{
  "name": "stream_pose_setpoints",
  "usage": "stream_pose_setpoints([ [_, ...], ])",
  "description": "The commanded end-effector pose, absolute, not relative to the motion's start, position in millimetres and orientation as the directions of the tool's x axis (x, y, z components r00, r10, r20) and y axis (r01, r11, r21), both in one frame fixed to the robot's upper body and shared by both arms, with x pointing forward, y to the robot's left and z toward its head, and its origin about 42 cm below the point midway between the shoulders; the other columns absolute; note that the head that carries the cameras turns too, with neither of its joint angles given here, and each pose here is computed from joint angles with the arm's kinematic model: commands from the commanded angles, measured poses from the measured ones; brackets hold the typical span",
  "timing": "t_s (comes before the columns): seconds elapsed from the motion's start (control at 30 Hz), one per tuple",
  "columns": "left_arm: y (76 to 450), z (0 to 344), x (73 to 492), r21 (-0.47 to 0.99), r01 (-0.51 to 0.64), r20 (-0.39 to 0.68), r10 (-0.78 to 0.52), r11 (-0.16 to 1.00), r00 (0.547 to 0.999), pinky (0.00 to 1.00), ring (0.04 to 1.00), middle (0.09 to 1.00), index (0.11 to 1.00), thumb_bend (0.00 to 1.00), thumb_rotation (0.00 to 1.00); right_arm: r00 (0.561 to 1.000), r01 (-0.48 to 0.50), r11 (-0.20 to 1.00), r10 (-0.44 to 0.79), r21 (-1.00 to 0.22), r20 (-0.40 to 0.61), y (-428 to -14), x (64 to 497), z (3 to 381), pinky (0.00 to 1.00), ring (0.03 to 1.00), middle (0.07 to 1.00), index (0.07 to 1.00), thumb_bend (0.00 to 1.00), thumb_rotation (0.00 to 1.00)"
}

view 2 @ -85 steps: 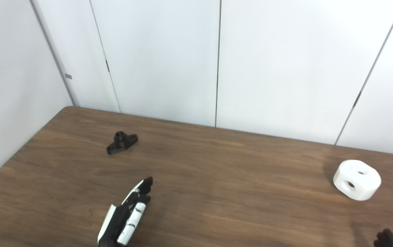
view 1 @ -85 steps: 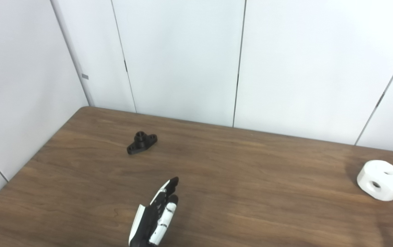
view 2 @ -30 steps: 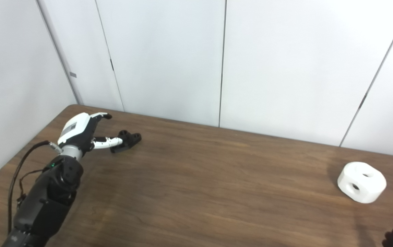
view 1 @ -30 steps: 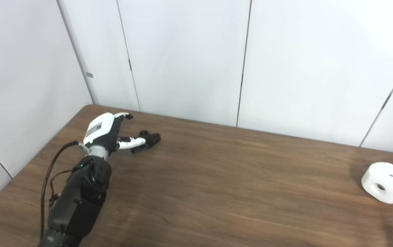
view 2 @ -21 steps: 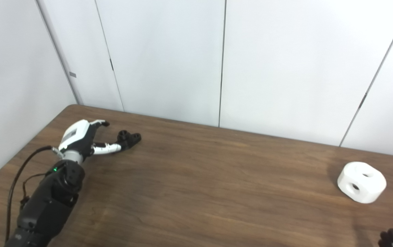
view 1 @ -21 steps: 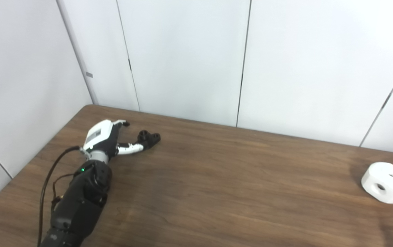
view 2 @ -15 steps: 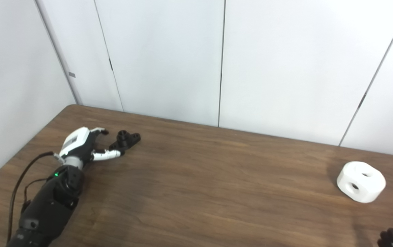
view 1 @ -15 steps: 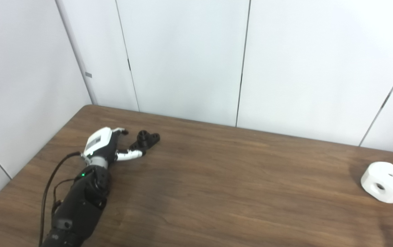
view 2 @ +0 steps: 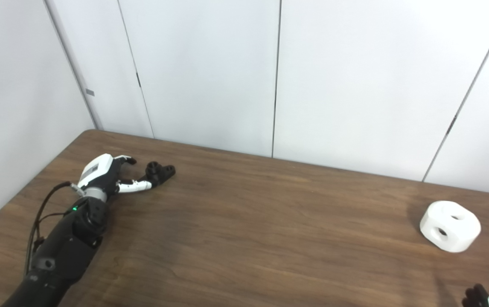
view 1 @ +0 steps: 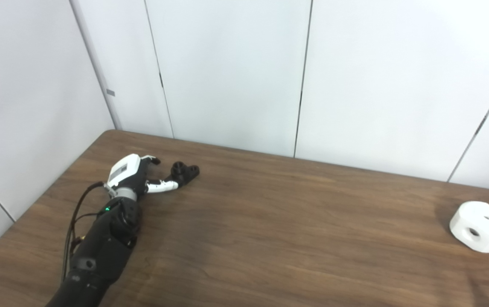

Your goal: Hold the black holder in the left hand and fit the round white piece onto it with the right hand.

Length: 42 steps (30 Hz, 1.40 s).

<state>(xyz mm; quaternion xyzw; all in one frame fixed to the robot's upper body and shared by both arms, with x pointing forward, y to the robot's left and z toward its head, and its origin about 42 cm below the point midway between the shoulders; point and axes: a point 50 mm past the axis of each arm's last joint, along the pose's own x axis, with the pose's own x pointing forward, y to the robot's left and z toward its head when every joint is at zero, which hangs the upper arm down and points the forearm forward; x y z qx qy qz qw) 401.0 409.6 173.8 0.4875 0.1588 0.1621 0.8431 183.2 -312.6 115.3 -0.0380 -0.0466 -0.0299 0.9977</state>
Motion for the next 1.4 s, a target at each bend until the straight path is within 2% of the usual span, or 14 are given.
stream_pose_setpoints([
  [0.0, 413, 198, 412, 0.873, -0.171, -0.048, 0.430, 0.456, 0.902, 0.84, 0.935, 0.906, 0.809, 0.91, 0.44, 0.992, 0.063, 0.996, -0.057, -0.057, 0.113, -309, 182, 118, 1.00, 1.000, 1.000, 1.000, 0.50, 1.00],
  [0.3, 404, 195, 414, 0.881, -0.131, -0.055, 0.373, 0.456, 0.926, 0.89, 0.955, 0.921, 0.787, 0.87, 0.41, 0.992, 0.054, 0.997, -0.049, -0.048, 0.113, -308, 181, 119, 1.00, 1.000, 1.000, 1.000, 0.50, 1.00],
  [0.4, 403, 192, 413, 0.886, -0.124, -0.048, 0.356, 0.447, 0.933, 0.90, 0.961, 0.922, 0.774, 0.88, 0.41, 0.993, 0.048, 0.998, -0.044, -0.036, 0.106, -309, 181, 118, 1.00, 1.000, 1.000, 1.000, 0.55, 1.00],
  [0.57, 401, 184, 412, 0.893, -0.123, -0.038, 0.344, 0.432, 0.938, 0.94, 0.971, 0.924, 0.745, 0.89, 0.35, 0.993, 0.055, 0.998, -0.050, -0.041, 0.103, -311, 182, 115, 1.00, 1.000, 1.000, 1.000, 0.55, 1.00],
  [1.0, 391, 177, 419, 0.905, -0.100, -0.048, 0.333, 0.414, 0.942, 0.97, 0.995, 0.927, 0.762, 0.85, 0.33, 0.993, 0.058, 0.997, -0.053, -0.046, 0.104, -310, 181, 113, 1.00, 1.000, 1.000, 1.000, 0.55, 1.00],
  [1.37, 393, 177, 425, 0.914, -0.129, -0.022, 0.366, 0.384, 0.930, 0.98, 0.985, 0.918, 0.671, 0.83, 0.28, 0.992, 0.061, 0.997, -0.057, -0.036, 0.114, -307, 180, 115, 1.00, 1.000, 1.000, 1.000, 0.54, 1.00],
])
